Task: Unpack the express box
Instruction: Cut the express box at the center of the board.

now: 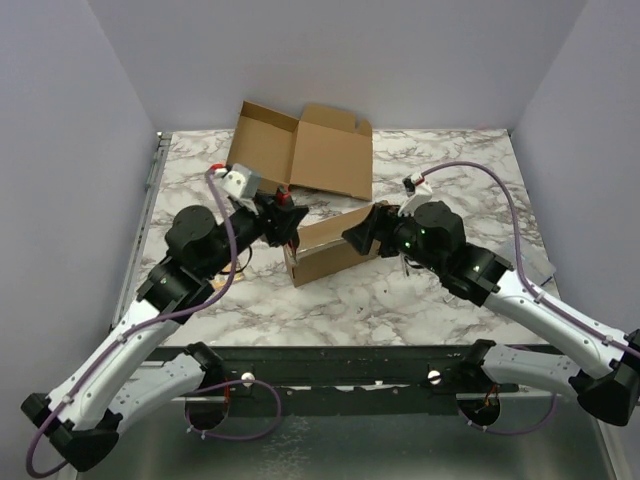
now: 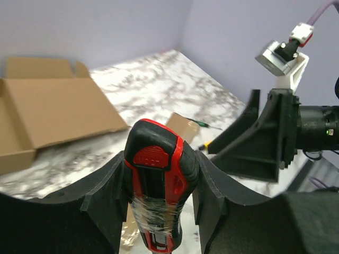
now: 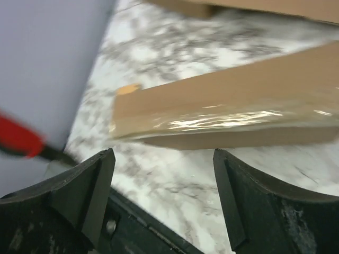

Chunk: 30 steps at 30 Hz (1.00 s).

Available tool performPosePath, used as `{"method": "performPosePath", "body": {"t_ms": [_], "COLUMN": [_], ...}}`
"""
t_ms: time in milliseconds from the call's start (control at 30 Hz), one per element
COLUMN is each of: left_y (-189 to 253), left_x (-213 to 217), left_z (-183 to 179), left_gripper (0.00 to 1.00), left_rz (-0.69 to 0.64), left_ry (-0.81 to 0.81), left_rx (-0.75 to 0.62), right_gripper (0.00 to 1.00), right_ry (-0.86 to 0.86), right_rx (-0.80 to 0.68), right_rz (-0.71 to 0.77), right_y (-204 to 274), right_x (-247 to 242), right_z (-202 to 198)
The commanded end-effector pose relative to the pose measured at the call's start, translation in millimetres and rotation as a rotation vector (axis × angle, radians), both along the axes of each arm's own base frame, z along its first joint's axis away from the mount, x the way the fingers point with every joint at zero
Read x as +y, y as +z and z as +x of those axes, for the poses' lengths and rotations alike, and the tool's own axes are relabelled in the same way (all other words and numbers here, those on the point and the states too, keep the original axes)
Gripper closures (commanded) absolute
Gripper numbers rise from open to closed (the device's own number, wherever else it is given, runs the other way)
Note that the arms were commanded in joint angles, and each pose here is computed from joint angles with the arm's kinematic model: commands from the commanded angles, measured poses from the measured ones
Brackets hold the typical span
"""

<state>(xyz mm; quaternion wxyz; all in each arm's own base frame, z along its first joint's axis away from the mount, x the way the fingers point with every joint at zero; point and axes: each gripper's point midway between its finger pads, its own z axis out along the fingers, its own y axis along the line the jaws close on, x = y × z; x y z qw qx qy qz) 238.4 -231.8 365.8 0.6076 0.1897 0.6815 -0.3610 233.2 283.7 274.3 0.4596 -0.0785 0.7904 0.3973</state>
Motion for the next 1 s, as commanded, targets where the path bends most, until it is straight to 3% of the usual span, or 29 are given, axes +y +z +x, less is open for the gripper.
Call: {"method": "performPosePath", "body": {"t_ms": [0,133,267,367,467,967], "left_y": [16,22,23,20,15,5], "left_x": [55,65,67,66,68,63], "left_z": [4,-7,-16,-24,-30,-41], "left_gripper": [1.00,1.00,1.00,1.00,1.00,1.00], "left_rz": [0.001,-0.011,-0.028,-0.033,-0.015,0.065], "left_ry": [0.244,0.252,0.229,0.199,0.184,0.111], "left_rx": [-0.123,-0.153,-0.149,-0.140,-0.133,-0.144], "right_gripper": [0.15,0.10,0.05,0.03,0.02,0.02], "right_ry": [-0.593,-0.949,-1.145,-1.145,-1.176,-1.281], "right_rx": [0.174,0.346,0.450,0.505,0.543,0.499], "right_rz": [-0.197,-0.245,-0.297,-0.364,-0.330,-0.310], "right_y": [-35,-39,-30,-38,-50,-68], "right_x": [-89,-118,-112,-94,-82,-76], "right_z": [36,47,60,73,80,106]}}
